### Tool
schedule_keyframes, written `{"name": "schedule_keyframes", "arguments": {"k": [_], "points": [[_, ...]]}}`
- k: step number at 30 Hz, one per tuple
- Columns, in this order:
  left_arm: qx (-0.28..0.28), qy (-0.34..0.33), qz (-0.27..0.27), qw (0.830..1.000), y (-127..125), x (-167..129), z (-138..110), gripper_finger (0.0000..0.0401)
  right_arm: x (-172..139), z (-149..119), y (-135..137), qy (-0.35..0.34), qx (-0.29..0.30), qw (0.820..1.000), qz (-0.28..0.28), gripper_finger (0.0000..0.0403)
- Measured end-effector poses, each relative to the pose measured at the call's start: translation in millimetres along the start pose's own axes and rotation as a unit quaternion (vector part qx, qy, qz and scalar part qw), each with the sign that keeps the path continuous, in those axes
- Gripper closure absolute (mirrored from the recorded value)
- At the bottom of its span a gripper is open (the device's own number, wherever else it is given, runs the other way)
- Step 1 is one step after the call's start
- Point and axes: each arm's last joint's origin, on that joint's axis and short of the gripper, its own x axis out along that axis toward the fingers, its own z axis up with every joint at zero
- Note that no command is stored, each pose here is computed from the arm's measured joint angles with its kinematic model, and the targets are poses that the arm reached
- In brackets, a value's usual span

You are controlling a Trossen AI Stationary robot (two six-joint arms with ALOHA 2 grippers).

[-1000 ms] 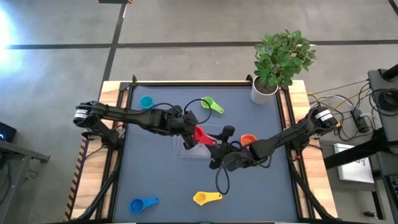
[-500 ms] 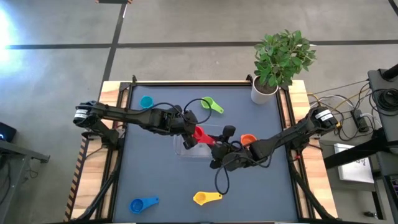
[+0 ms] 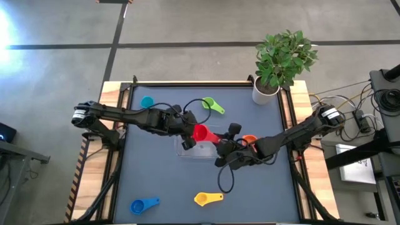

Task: Nest measuring cups in basket
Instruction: Stack the red measuring cup on top of the orange measuring cup

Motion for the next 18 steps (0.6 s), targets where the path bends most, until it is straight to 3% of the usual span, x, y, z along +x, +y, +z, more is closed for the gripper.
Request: {"name": "schedule_keyframes", "arguments": {"k": [4, 10, 18], "points": [[0.004, -0.008, 0.031, 0.999, 8.3, -10.3, -2.3, 0.0264, -13.6, -8.8, -12.1, 0.012, 0.033, 0.999, 0.01, 0.0286], [0.002, -0.01, 0.075, 0.997, 17.5, -25.1, -8.5, 0.0253, -50.0, -42.4, -30.9, -0.003, 0.103, 0.993, 0.051, 0.0283], [0.008, -0.033, 0.1, 0.994, 21.5, -27.0, -13.6, 0.026, -87.9, -109.9, -48.1, -0.017, 0.213, 0.972, 0.102, 0.0287]]}}
